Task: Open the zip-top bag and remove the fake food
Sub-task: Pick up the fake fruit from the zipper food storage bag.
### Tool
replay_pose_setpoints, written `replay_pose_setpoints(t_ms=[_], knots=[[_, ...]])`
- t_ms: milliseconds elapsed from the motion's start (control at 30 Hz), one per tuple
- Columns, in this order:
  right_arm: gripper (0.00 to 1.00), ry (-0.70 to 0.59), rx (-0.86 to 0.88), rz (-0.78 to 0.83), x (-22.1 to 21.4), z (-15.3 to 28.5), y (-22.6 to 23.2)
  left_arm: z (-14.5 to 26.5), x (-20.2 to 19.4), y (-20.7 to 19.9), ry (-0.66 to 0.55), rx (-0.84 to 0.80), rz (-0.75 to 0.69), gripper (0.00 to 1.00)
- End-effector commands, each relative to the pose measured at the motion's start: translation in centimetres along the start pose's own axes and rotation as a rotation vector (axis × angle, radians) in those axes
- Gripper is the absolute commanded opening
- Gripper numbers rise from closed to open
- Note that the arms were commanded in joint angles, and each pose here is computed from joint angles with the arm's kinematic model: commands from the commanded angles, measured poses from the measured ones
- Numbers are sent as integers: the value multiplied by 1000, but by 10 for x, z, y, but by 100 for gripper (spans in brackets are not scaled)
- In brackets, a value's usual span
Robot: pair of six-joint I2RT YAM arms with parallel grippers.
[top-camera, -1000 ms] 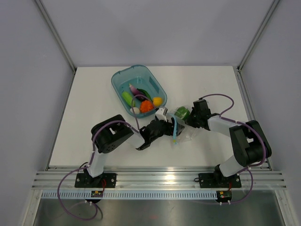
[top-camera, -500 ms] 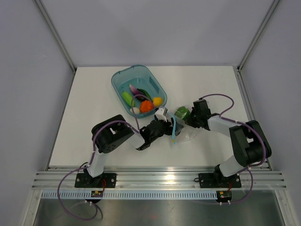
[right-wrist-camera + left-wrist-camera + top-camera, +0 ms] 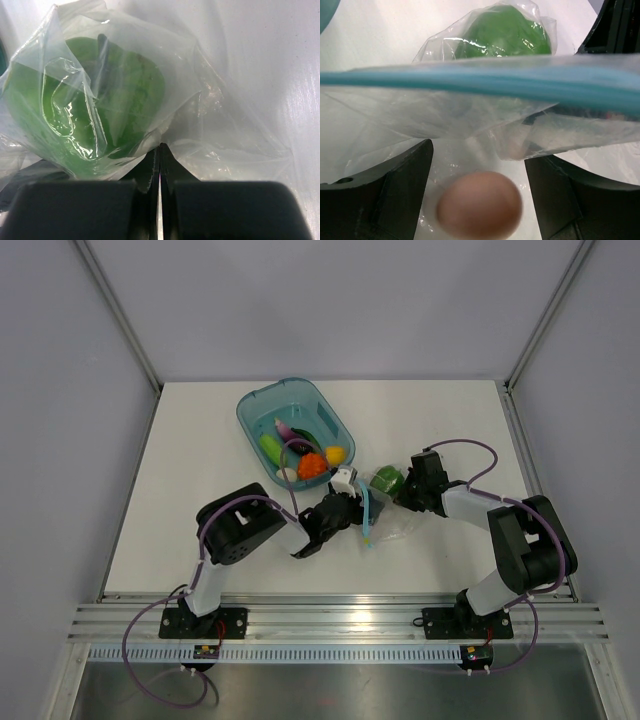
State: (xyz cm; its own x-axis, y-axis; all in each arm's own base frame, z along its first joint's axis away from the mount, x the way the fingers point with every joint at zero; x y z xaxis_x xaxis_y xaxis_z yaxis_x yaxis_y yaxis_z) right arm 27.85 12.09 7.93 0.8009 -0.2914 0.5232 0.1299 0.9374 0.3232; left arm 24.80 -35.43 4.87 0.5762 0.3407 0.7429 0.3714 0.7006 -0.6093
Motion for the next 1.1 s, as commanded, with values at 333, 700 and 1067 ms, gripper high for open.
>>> replay_pose_setpoints(t_ms=[333, 700, 1067], knots=[[0, -31, -12, 7, 10, 2, 6, 47, -62, 85, 256, 287, -168, 96], [0, -32, -7, 9, 11, 2, 6, 59, -67, 101, 200, 232, -264, 99], [0, -33, 3, 11, 11, 4, 7, 54, -69, 116, 151, 286, -334, 95]])
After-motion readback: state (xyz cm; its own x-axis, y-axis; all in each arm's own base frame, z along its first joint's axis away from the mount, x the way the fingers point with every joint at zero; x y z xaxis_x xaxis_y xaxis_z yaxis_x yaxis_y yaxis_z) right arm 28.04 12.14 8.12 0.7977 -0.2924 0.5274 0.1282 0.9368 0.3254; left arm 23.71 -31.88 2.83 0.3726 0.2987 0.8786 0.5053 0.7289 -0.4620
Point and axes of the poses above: each gripper's point midway between its finger pads, its own z axis back along the fingers, its own y axis along the line the jaws close on, x = y × z, the point moved 8 cm from there along z, back along the fingers, and after that the axes turned 10 degrees about z, right-handed, at the moved point
